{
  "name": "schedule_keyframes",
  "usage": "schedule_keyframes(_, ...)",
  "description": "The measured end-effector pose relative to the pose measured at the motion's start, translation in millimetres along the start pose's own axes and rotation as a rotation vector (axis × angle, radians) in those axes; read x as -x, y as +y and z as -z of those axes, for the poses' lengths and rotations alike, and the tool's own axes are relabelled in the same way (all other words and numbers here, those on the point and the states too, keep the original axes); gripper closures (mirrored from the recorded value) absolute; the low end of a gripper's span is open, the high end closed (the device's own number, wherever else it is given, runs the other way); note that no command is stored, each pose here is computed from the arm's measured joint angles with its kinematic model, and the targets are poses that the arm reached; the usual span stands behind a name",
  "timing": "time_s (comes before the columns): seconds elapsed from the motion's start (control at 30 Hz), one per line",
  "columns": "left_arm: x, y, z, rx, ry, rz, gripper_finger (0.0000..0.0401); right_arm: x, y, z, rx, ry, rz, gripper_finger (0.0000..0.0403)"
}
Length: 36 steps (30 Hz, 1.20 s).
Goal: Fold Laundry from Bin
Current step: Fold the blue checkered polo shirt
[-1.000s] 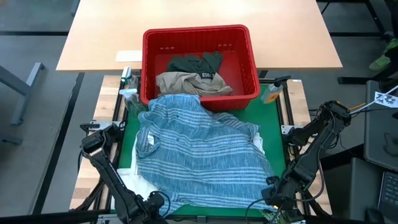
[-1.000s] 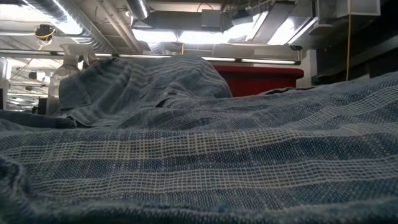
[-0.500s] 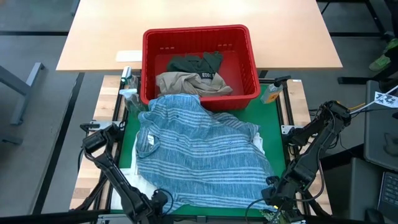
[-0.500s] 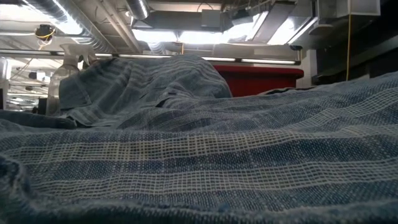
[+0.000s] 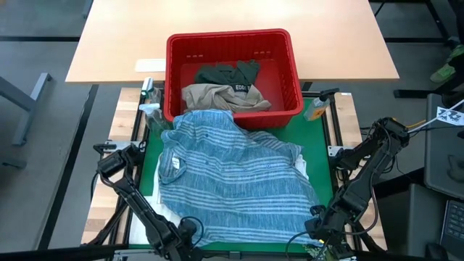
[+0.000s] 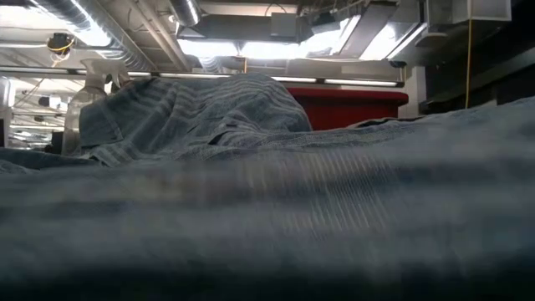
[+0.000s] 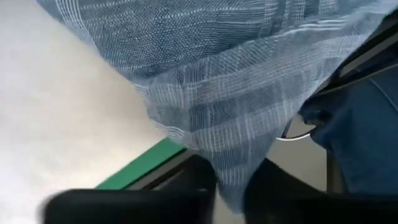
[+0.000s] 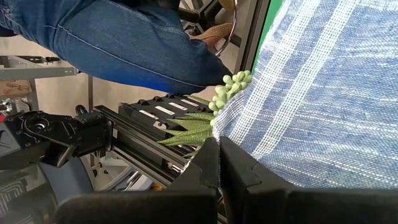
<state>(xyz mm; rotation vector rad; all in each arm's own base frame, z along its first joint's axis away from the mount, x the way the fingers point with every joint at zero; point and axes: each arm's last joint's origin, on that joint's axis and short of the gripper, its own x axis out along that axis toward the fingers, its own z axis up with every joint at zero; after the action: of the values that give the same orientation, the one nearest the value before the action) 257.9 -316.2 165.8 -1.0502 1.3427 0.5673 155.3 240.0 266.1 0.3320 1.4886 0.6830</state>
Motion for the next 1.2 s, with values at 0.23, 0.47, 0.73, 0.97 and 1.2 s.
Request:
schedule_keyframes(0.23, 3, -2, 5, 0.014, 0.135, -0.038, 0.0393, 0, 1, -1, -0.006, -0.004, -0.012, 0.0403)
schedule_keyframes(0.47, 16, -12, 15, -0.007, 0.236, -0.019, 0.0397, -2, 9, 0, -0.012, -0.010, -0.069, 0.0403)
schedule_keyframes(0.73, 36, -26, 20, -0.077, 0.287, 0.016, 0.0399, -7, 18, 8, 0.034, -0.015, -0.080, 0.0403)
schedule_keyframes(0.97, 66, -30, 15, -0.071, 0.267, -0.095, 0.0400, -6, 16, 8, 0.028, -0.024, -0.052, 0.0403)
schedule_keyframes(1.2, 103, -33, -4, -0.083, 0.210, -0.212, 0.0400, 8, 13, 16, 0.017, -0.056, 0.008, 0.0403)
